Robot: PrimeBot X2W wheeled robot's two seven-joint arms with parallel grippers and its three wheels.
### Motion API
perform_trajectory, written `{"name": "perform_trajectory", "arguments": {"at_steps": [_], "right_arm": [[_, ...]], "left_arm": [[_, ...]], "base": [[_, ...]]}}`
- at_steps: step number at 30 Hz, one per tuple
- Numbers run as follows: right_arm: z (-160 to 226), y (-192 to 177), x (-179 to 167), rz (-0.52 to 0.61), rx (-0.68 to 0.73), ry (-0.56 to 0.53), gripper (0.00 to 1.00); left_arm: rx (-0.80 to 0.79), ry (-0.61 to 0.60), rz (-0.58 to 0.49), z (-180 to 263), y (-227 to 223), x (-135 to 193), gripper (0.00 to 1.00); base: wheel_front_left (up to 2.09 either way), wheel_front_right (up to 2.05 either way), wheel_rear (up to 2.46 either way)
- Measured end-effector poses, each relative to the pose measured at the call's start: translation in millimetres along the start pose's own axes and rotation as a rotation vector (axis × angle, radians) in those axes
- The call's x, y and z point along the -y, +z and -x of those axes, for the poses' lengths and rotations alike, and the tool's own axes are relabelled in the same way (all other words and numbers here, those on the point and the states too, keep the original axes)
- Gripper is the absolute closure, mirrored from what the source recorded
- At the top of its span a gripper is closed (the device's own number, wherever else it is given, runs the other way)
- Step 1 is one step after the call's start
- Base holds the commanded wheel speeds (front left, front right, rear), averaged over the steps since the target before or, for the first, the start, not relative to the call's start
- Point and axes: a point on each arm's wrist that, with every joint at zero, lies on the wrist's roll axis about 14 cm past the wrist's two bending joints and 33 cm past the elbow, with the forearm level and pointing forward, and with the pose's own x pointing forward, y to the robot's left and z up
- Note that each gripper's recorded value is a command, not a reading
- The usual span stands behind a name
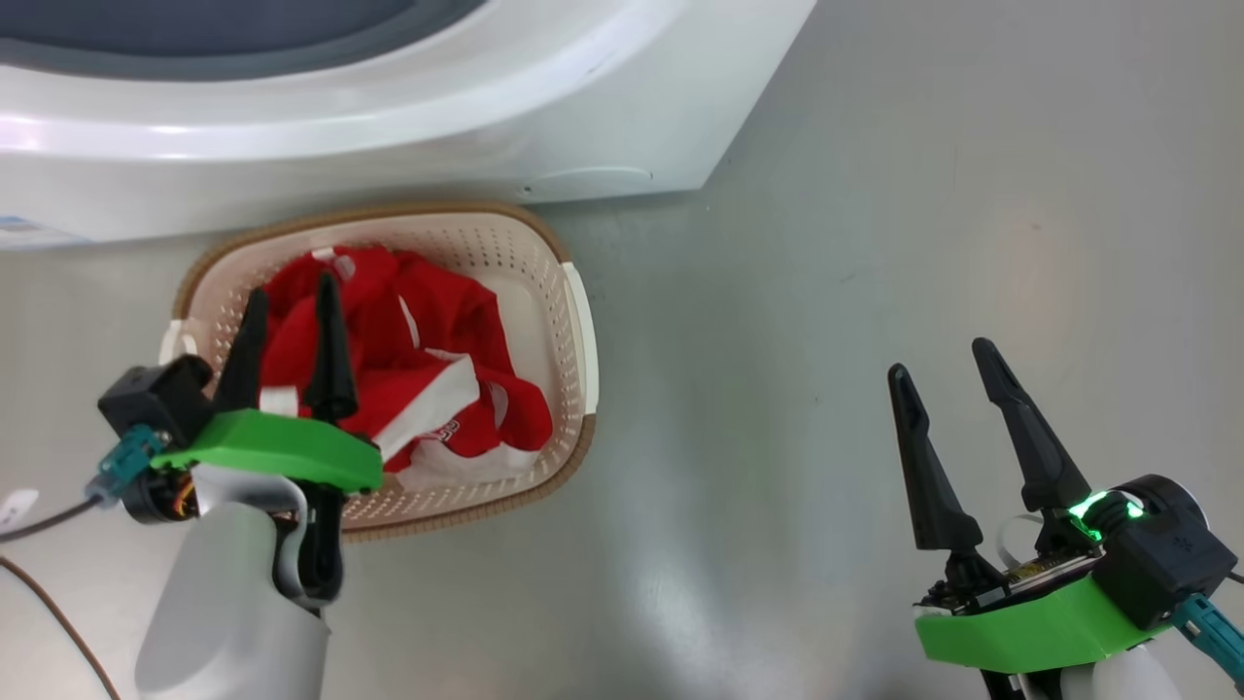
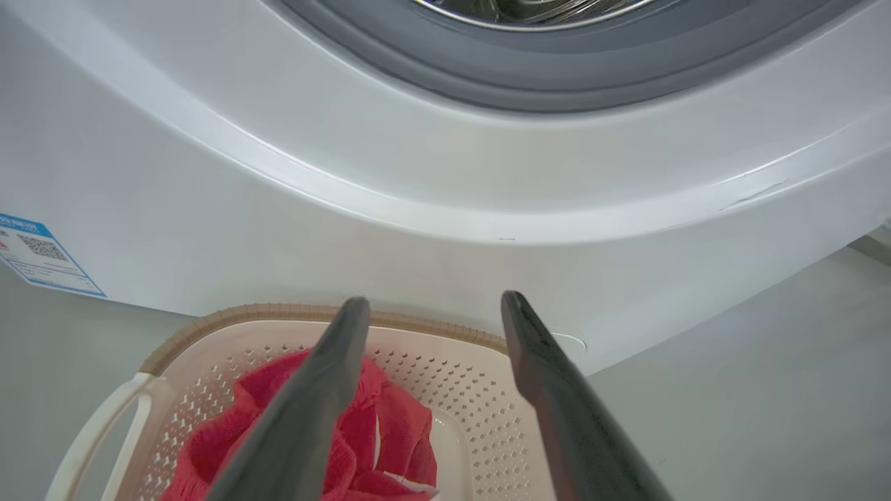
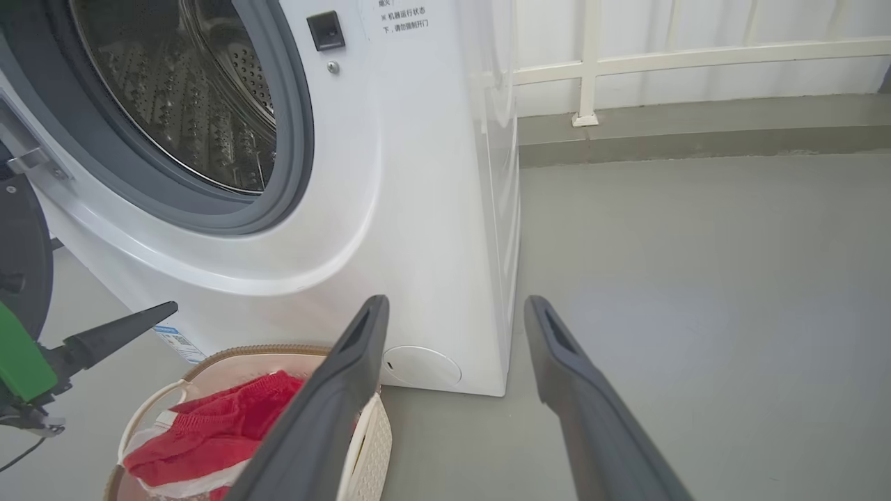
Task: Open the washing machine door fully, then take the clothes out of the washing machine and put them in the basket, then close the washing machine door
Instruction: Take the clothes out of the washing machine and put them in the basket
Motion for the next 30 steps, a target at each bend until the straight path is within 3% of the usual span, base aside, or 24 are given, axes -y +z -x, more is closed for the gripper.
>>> {"name": "perform_trajectory", "arguments": {"at_steps": [15, 30], "right_arm": [[17, 29, -12, 0.009, 0.059, 0.025, 0.00], [55, 60, -25, 0.020, 0.125, 0.042, 0.00]], "left_arm": [[0.288, -0.084, -0.085, 59, 90, 47, 0.00], [0.410, -0.106, -0.178, 140, 120, 73, 0.00]], "base": [[0.00, 0.00, 0.00], [0.00, 0.00, 0.00]]}}
